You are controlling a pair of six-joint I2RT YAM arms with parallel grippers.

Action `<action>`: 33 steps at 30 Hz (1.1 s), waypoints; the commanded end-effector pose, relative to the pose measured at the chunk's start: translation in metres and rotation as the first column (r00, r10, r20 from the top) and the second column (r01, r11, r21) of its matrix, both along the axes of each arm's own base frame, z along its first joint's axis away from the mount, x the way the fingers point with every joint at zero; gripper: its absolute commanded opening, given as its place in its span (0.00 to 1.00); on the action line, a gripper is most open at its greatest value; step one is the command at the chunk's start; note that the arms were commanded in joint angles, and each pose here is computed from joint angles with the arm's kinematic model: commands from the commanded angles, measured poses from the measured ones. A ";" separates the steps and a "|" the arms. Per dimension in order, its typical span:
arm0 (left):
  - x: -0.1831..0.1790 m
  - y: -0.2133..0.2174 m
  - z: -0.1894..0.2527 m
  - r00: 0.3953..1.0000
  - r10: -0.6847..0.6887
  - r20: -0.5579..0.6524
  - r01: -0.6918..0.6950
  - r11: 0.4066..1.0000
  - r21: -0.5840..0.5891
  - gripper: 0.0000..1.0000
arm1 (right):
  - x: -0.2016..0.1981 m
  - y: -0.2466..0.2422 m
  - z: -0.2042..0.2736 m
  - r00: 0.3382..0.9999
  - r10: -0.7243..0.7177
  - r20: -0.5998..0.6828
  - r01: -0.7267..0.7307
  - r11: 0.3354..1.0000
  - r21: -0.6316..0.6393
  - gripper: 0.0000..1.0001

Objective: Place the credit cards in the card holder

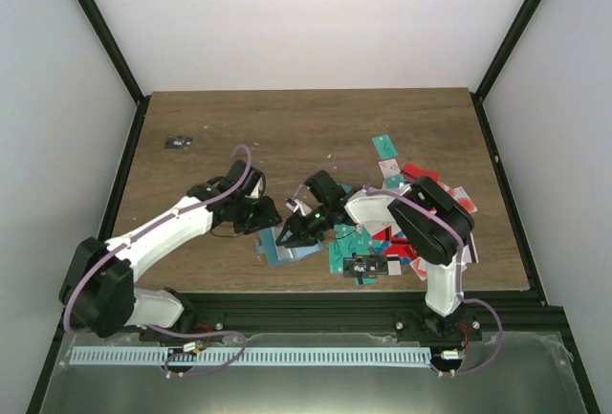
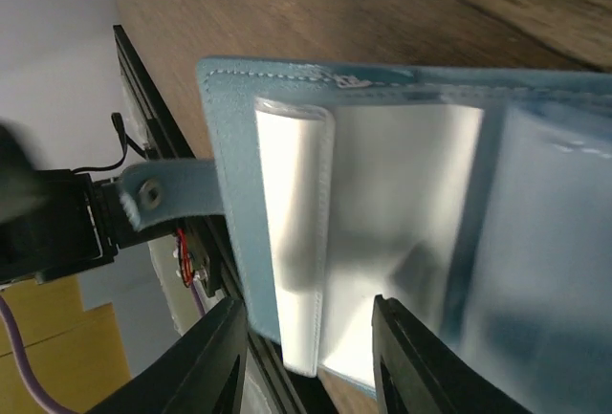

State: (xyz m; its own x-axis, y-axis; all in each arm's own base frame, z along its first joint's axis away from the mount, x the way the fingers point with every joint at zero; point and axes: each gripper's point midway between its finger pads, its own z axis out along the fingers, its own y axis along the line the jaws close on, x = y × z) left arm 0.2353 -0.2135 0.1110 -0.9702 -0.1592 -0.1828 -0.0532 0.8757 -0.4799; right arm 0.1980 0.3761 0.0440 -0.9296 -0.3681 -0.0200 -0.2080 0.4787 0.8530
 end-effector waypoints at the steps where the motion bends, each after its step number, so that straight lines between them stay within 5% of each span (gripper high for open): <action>1: 0.003 -0.017 -0.013 0.999 -0.047 -0.021 0.046 0.997 -0.056 0.44 | 0.009 0.005 0.036 0.997 -0.001 0.076 -0.001 1.000 0.030 0.39; 20: 0.002 -0.049 0.004 0.984 -0.176 0.004 0.176 0.984 -0.007 0.43 | 0.011 -0.058 0.051 0.972 -0.123 0.202 0.164 0.966 -0.198 0.41; 33: -0.045 -0.134 0.001 0.893 -0.450 -0.009 0.449 0.892 -0.052 0.42 | -0.019 -0.182 0.033 0.878 -0.409 0.249 0.478 0.715 -0.511 0.56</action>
State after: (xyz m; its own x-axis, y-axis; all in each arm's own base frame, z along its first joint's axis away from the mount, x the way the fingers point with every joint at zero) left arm 0.2079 -0.3186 0.1198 -0.9666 0.1780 -0.1846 0.2487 0.8258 -0.5062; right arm 0.1954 0.2429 0.0927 -0.9919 -0.0468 -0.1184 -0.1035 0.8384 0.5352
